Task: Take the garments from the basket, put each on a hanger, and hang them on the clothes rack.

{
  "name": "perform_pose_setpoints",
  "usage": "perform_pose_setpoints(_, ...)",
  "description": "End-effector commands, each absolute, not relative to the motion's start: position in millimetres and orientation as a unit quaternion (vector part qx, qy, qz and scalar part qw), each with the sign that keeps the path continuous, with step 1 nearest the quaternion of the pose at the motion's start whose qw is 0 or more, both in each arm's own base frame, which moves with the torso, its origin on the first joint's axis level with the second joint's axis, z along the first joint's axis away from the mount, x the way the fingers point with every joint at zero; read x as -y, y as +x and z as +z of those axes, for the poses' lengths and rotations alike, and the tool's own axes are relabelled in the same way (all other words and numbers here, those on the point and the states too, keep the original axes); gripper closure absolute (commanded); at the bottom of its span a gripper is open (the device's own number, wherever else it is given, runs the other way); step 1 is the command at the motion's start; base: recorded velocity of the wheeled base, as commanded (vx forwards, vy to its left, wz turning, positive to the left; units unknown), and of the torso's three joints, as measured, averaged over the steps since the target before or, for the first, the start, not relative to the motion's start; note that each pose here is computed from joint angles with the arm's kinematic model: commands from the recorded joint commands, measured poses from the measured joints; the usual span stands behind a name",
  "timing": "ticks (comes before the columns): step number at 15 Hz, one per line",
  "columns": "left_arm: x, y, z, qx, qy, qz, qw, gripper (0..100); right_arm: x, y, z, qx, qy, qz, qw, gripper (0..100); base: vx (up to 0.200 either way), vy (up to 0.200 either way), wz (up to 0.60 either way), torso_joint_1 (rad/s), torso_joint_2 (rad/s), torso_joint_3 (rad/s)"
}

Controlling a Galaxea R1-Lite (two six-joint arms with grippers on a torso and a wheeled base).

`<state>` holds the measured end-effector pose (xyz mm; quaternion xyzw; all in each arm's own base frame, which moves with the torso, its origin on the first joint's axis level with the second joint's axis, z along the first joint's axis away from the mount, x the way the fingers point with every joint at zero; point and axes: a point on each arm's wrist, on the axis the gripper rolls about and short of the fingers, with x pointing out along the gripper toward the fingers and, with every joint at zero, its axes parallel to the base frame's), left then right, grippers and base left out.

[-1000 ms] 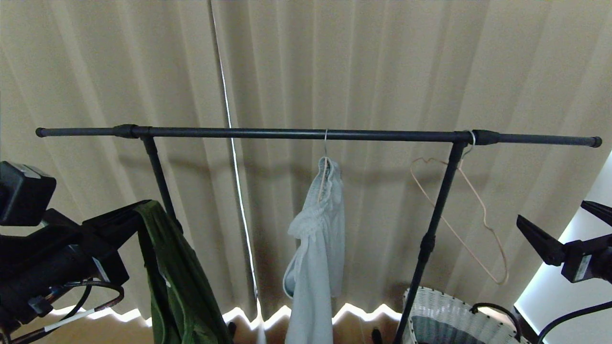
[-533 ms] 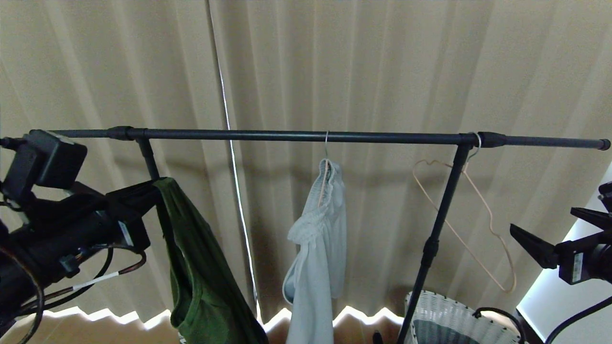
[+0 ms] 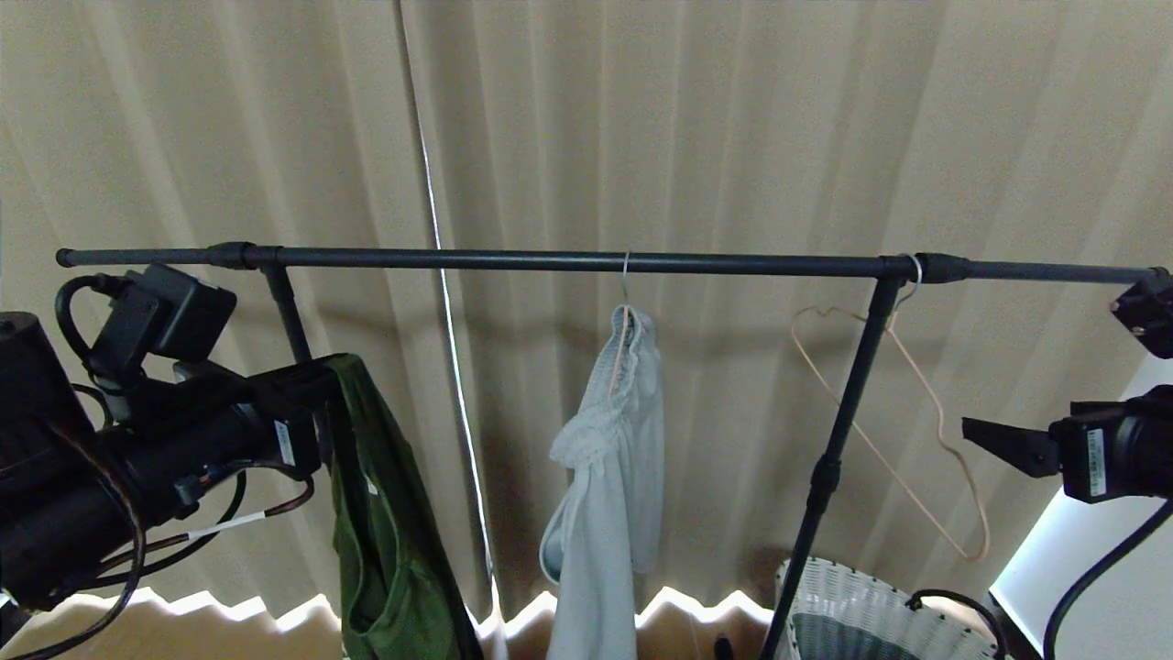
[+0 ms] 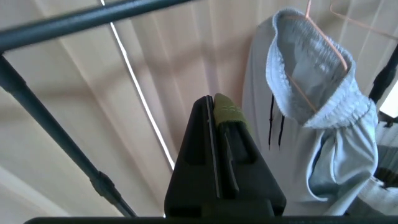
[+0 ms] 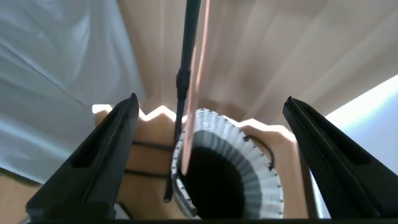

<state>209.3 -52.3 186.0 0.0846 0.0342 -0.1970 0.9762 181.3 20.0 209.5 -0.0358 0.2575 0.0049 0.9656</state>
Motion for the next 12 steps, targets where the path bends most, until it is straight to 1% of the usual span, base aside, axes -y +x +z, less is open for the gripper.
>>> perform_pose_setpoints(1,50.7,201.9,188.4,-0.026,0.085,-0.197,0.976,100,-25.1,222.0,185.4,-0.317,-0.034,0.001,0.948,0,0.000,0.000,0.00,0.000,0.00,0.000)
perform_pose_setpoints(4,49.0,194.6,182.1,-0.035,0.086,-0.198,0.976,100,-28.2,248.1,165.1,-0.321,-0.035,-0.002,0.946,0,0.000,0.000,0.00,0.000,0.00,0.000)
perform_pose_setpoints(6,48.9,194.2,183.2,-0.033,0.086,-0.198,0.976,100,-29.1,255.0,162.6,-0.318,-0.035,-0.001,0.948,0,0.000,0.000,0.00,0.000,0.00,0.000)
perform_pose_setpoints(8,48.7,193.3,182.8,-0.034,0.086,-0.198,0.976,100,-28.9,263.8,150.5,-0.335,-0.035,-0.004,0.942,0,0.000,0.000,0.00,0.000,0.00,0.000)
perform_pose_setpoints(9,48.6,193.0,183.3,-0.032,0.086,-0.198,0.976,100,-28.2,267.9,146.0,-0.334,-0.031,-0.007,0.942,0,0.000,0.000,0.00,0.000,0.00,0.000)
perform_pose_setpoints(10,47.6,190.1,186.5,-0.025,0.085,-0.196,0.977,100,-28.6,271.1,142.7,-0.328,-0.010,-0.012,0.945,0,0.000,0.000,0.00,0.000,0.00,0.000)
perform_pose_setpoints(12,47.0,188.5,186.4,-0.024,0.085,-0.195,0.977,100,-29.3,273.1,143.5,-0.324,-0.002,-0.014,0.946,0,0.000,0.000,0.00,0.000,0.00,0.000)
